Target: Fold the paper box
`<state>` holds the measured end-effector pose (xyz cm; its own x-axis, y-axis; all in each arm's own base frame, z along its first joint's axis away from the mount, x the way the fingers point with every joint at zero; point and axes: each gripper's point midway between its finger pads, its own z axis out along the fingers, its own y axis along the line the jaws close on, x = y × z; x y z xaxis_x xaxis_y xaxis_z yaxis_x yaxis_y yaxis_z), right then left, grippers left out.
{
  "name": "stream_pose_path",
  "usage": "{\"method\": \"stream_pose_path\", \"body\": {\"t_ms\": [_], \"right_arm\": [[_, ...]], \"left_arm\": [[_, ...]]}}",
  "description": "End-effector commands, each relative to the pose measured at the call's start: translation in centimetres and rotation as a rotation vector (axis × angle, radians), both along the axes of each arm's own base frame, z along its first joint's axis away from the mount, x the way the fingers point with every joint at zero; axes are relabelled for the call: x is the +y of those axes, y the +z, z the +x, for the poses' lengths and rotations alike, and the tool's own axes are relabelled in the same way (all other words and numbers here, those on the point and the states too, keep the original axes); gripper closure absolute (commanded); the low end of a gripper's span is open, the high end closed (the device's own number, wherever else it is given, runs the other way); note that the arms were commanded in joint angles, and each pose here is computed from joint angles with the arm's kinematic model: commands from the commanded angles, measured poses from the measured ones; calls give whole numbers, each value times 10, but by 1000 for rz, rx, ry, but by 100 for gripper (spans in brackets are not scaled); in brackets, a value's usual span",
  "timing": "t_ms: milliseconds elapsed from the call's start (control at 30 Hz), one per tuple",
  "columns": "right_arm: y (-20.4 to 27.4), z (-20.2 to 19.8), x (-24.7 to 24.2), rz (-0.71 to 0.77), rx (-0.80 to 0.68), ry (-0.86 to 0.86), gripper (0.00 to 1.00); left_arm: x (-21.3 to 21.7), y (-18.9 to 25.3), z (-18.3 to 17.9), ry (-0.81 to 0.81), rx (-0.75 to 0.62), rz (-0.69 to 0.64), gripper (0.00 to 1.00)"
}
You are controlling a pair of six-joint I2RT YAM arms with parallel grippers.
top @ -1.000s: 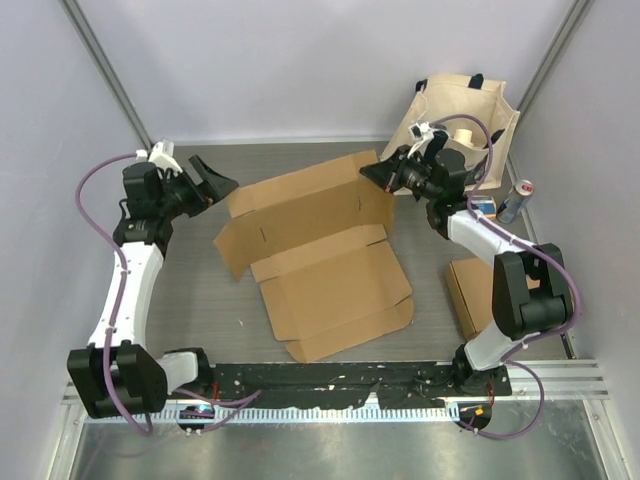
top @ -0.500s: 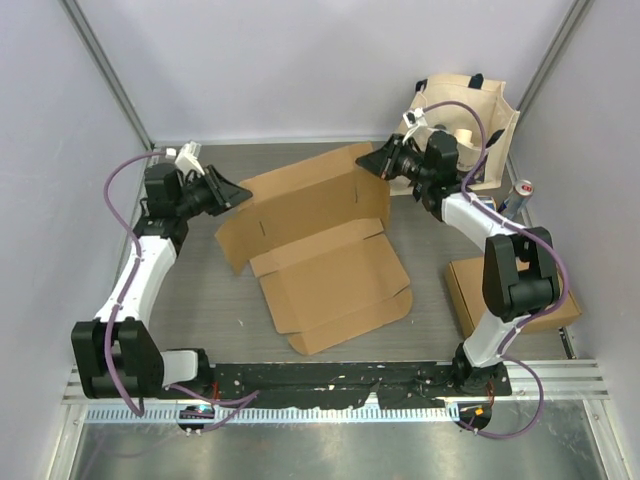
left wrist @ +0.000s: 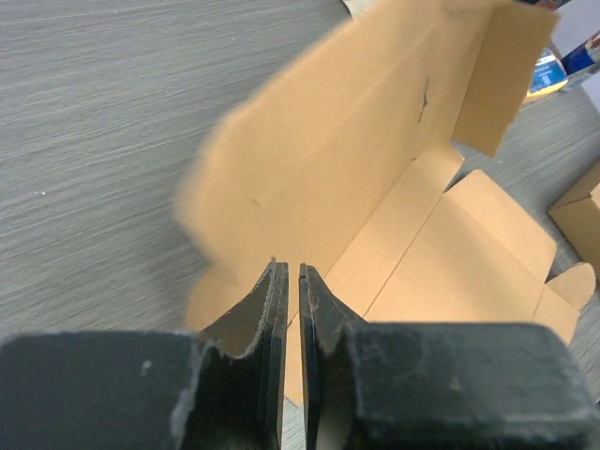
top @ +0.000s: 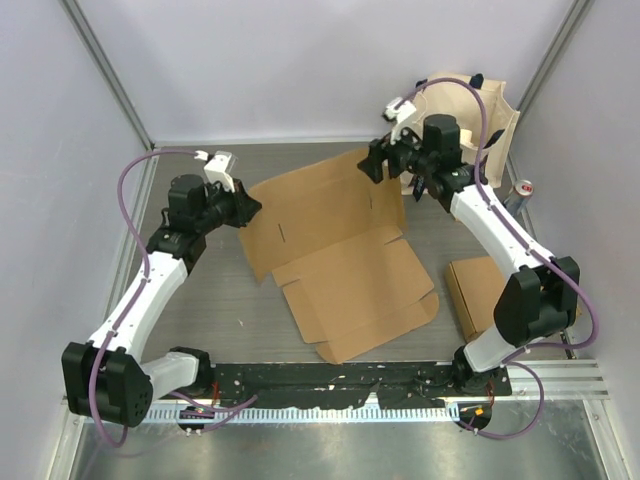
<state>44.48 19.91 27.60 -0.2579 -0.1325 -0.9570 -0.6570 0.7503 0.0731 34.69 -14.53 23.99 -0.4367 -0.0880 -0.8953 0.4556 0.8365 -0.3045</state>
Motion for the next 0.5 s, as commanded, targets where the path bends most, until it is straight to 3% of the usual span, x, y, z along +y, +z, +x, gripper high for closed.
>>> {"method": "stream_pose_path", "body": {"t_ms": [0,200,267,333,367,400,467], "right_arm": [[35,-31,50,-262,-296,319,27],[38,-22,95,-275,-297,415,27],[40,9,95,-251,-278,262,28],[35,38,85,-138,-136,41,25],[29,42,85,-104,-84,20,25],[23,44,87,-55,-16,2,26],[13,44,97,-38,35,36,27]], "left_arm": [[2,10,0,-33,-88,62,88],[-1,7,6,-23,-43,42,98],[7,6,13,74,34,20,100],[33,-4,26,314,197,-28,64],[41,-9,28,382,251,-45,48],[44,-24,34,458,344,-105,24],[57,-37,49,523,400,-182,12]]}}
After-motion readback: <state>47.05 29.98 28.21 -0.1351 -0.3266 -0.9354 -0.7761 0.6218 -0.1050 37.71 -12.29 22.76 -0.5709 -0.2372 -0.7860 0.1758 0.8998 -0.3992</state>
